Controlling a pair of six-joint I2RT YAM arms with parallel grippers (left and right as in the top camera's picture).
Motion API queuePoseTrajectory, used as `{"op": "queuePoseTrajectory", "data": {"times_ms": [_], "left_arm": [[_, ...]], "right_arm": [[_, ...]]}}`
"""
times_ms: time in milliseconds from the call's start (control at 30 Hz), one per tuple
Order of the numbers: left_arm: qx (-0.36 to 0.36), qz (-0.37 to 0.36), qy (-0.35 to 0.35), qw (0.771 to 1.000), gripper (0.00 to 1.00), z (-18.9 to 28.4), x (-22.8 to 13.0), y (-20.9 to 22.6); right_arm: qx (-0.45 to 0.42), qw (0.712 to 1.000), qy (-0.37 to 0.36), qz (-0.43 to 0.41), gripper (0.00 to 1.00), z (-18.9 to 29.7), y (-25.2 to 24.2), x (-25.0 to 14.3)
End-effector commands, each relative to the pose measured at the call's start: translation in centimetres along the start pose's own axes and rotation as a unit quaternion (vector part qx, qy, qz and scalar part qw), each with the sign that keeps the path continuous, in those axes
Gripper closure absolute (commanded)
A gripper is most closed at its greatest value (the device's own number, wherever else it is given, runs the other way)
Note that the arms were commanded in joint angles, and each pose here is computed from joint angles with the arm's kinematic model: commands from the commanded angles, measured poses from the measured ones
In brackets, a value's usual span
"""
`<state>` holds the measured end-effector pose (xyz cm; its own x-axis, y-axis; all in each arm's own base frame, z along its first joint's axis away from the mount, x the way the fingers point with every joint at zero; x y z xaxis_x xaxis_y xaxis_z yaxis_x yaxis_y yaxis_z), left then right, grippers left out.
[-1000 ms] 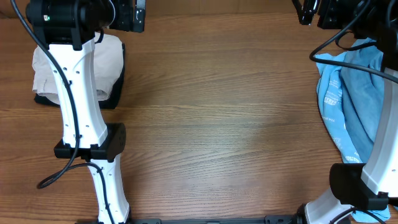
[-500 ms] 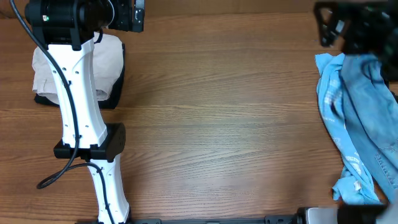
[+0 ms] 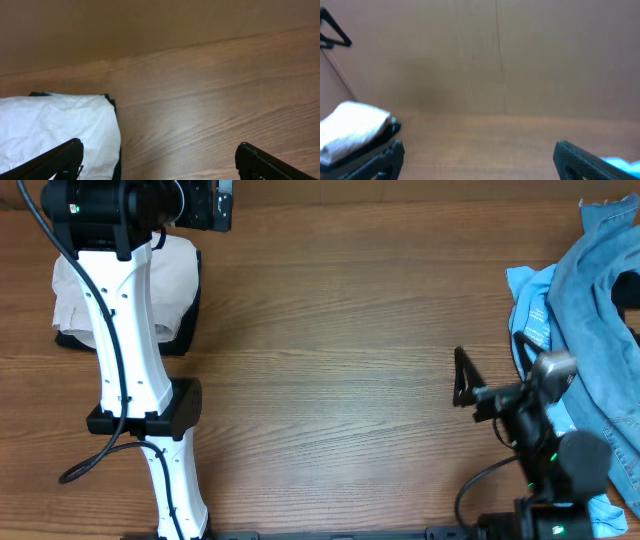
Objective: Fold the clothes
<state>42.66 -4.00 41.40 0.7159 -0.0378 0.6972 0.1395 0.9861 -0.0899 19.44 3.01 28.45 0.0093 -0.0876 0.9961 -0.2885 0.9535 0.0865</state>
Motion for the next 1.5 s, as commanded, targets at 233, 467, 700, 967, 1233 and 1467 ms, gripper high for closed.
{"op": "queuePoseTrajectory", "data": {"times_ms": [233,467,700,967,1233,1467], "left_arm": [[-0.003,0.004,-0.018,1.000,0.00,1.2,0.3,-0.2],[-0.003,0.004,-0.018,1.000,0.00,1.2,0.3,-0.2],[-0.003,0.004,-0.018,1.000,0.00,1.2,0.3,-0.2],[-0.003,0.004,-0.018,1.000,0.00,1.2,0.3,-0.2],[-0.003,0.004,-0.020,1.000,0.00,1.4,0.3,-0.2],[-0.003,-0.003,-0.075,0.997,0.00,5.8,1.4,-0.7]], "right_arm": [[-0.004,1.000,-0.031,0.005,0.00,2.5,-0.2,-8.4],[0.008,1.000,0.008,-0.006,0.00,2.3,-0.1,-10.8],[0.008,1.000,0.007,-0.006,0.00,2.3,-0.1,-10.8],[0.008,1.000,0.008,-0.006,0.00,2.3,-0.1,-10.9],[0.008,1.000,0.008,-0.006,0.00,2.3,-0.1,-10.8],[0.008,1.000,0.007,-0.006,0.00,2.3,-0.1,-10.8]]}}
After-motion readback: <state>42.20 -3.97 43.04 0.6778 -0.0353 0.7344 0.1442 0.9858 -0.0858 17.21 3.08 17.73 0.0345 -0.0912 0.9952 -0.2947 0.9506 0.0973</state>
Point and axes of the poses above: each gripper's point midway between its finger pads, its own z axis back along the fingers, its own y axis along the line the jaws close on, x = y × z, the point moved 7 cm from there along z, back along the fingers, and after that the axes turned 3 degrees about z, right-handed, at the moved point
